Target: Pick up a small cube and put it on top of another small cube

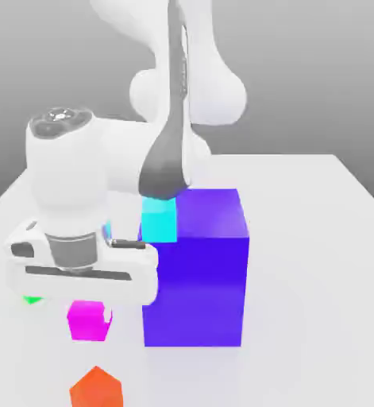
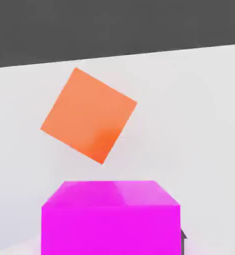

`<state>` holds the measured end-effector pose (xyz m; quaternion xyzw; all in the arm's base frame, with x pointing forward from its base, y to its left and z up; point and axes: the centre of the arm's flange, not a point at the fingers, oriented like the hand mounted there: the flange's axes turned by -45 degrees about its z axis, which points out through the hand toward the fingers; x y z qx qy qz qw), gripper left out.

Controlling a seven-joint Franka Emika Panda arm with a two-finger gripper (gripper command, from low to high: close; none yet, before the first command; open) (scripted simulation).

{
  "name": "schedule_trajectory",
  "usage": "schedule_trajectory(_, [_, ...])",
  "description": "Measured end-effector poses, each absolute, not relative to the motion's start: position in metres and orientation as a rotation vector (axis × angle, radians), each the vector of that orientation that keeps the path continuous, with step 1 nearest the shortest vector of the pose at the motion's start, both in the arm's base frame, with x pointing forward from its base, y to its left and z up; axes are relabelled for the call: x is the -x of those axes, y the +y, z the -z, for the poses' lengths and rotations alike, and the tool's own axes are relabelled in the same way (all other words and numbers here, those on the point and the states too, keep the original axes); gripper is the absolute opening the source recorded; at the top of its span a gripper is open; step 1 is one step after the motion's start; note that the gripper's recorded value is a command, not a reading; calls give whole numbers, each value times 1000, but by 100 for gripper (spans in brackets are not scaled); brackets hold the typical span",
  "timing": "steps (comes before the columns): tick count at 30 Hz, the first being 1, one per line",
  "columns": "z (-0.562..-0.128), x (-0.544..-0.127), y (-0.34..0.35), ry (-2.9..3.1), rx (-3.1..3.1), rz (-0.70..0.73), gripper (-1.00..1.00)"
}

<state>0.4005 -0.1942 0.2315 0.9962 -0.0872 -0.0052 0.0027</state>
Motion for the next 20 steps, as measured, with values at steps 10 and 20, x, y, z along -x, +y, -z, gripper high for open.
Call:
schedule_trajectory(10, [-243, -255, -299, -573, -3089, 4, -100])
schedule_trajectory(20, [-181, -239, -303, -587, -3087, 1, 100])
